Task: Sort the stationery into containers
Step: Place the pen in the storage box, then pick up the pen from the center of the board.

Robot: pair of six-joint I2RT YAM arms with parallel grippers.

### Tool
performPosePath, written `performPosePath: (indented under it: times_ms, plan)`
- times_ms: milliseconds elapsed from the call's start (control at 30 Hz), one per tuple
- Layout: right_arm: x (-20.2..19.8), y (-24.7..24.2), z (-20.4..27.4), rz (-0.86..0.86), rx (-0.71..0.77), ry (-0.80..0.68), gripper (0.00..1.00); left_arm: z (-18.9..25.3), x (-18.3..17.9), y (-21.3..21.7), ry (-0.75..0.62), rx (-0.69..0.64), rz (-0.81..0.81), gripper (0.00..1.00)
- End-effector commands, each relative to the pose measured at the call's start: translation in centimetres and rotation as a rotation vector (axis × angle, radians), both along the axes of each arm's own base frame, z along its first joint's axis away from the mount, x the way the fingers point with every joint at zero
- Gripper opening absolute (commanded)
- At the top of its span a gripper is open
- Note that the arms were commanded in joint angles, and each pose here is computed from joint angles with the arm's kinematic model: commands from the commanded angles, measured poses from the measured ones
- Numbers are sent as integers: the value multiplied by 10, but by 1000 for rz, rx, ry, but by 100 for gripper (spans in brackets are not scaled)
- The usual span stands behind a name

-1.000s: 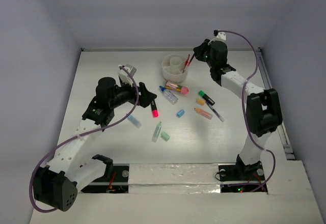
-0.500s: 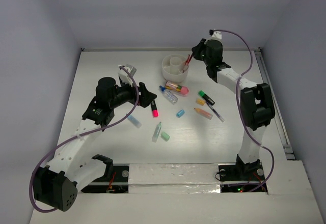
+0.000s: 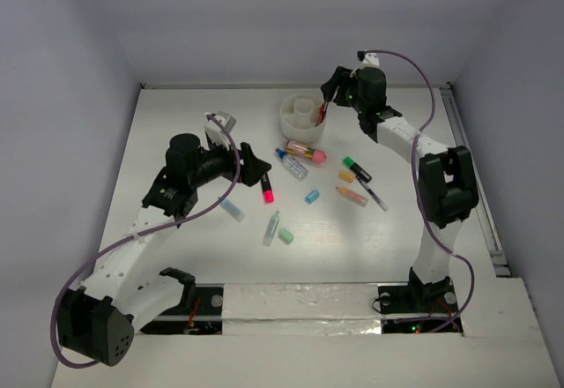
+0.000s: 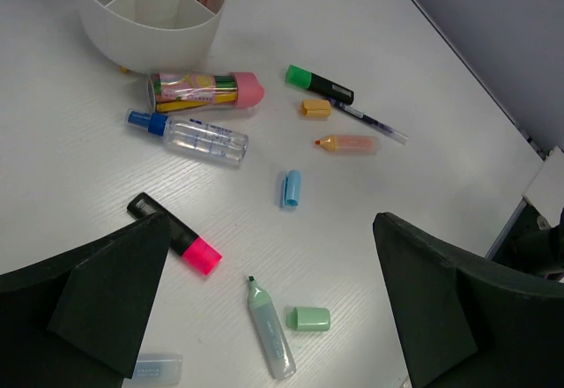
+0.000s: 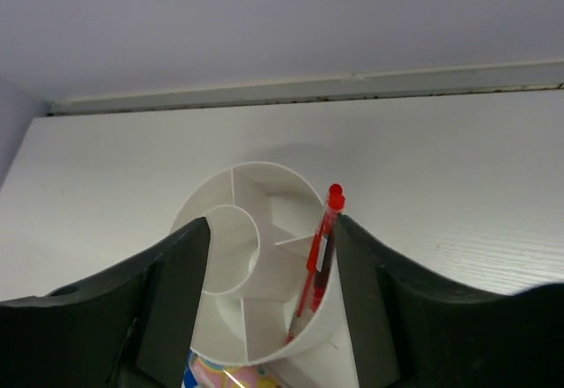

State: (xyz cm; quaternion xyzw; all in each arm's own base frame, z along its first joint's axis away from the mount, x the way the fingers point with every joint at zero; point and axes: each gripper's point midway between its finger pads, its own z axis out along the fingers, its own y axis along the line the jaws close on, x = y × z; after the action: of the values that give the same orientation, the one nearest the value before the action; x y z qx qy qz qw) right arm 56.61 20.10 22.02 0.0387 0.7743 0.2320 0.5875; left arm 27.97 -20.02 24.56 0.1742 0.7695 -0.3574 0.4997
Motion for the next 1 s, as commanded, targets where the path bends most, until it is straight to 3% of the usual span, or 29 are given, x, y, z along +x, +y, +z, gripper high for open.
performPosePath:
  times_ms: [0, 67, 100, 133, 200, 333, 467, 600, 700, 967]
  plan:
    - [-25, -19, 56, -35, -34, -86, 54, 31, -3, -3, -90, -31, -20, 99]
    - [-40, -33, 41, -77, -82, -30, 38, 32, -4, -3, -96, -35, -21, 99]
    - [-48, -39, 34, -91, -98, -6, 17, 33, -5, -3, -96, -38, -22, 99]
    - [-63, -49, 16, -114, -131, 52, 8, 35, -5, -3, -101, -41, -22, 99]
    - [-78, -63, -3, -136, -163, 120, 0, 37, -7, -3, -105, -47, -26, 99]
    - [-129, -81, -56, -112, -239, 344, 0, 46, -14, -2, -127, -68, -33, 99]
    - [-174, -95, -82, -111, -284, 475, 1, 54, -19, -1, -151, -81, -32, 99]
    - [-206, -112, -105, -127, -345, 601, 32, 63, -26, -1, -181, -90, -36, 99]
    - [-218, -118, -122, -120, -374, 678, 44, 69, -34, -3, -202, -96, -47, 99]
    - [-230, -111, -169, -4, -418, 839, 49, 77, -44, -6, -228, -107, -68, 99]
